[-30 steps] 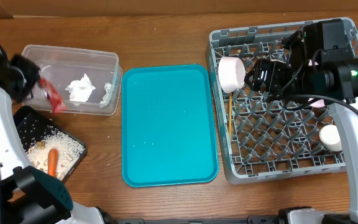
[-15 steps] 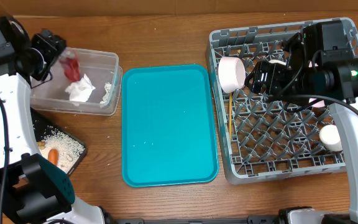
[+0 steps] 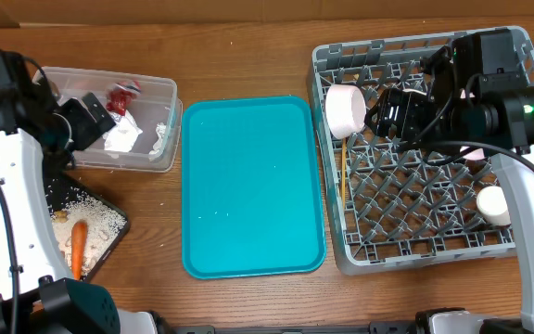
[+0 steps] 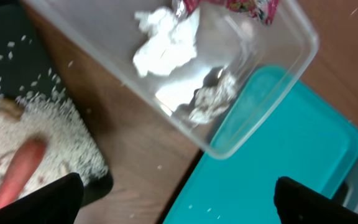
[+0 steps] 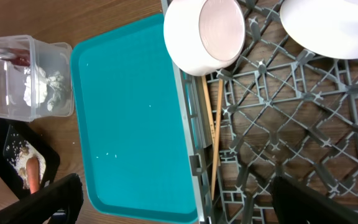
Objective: Sort waste into correct bins and load items into the dishwasher
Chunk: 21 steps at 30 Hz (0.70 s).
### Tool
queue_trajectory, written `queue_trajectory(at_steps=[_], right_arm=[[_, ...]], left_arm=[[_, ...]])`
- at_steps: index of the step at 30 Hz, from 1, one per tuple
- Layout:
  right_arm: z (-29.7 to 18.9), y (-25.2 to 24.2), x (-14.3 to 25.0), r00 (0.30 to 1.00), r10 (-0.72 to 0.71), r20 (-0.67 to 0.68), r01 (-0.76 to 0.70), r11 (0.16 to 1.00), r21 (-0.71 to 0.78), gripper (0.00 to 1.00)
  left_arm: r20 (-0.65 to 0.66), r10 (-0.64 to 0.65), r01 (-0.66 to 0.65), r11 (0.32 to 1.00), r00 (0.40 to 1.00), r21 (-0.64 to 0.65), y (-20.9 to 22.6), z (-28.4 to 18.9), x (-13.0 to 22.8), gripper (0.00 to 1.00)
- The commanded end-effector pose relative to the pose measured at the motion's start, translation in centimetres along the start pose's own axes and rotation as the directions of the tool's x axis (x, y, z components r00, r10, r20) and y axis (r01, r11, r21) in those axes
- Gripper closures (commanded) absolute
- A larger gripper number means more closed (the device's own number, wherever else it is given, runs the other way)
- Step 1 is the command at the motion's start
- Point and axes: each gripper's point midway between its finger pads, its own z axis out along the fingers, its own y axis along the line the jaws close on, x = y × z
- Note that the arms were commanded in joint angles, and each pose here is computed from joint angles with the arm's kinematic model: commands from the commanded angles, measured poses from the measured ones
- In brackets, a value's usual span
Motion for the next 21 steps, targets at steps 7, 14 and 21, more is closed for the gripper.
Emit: queue_trajectory(at_steps=[7, 14, 21], right_arm=[[-0.4, 0.1, 0.1, 1.0, -0.006, 0.006, 0.006, 1.0, 0.005, 0.0], [-0.4, 0.1, 0.1, 1.0, -0.006, 0.007, 0.006, 1.0, 0.006, 0.0], [-0.4, 0.1, 0.1, 1.0, -0.007, 0.009, 0.007, 1.0, 0.005, 0.0]], left_arm=[[-0.168, -0.034, 0.003, 0.983, 0.985, -0.184, 5.0, 8.3, 6.4, 0.96], [-0.128, -0.142, 0.091, 0.937, 0.982, -0.336, 9.8, 13.1, 9.7, 0.96], [-0.097, -0.154, 0.109, 0.925, 0.983, -0.365, 11.7, 15.8, 11.9, 0.96]])
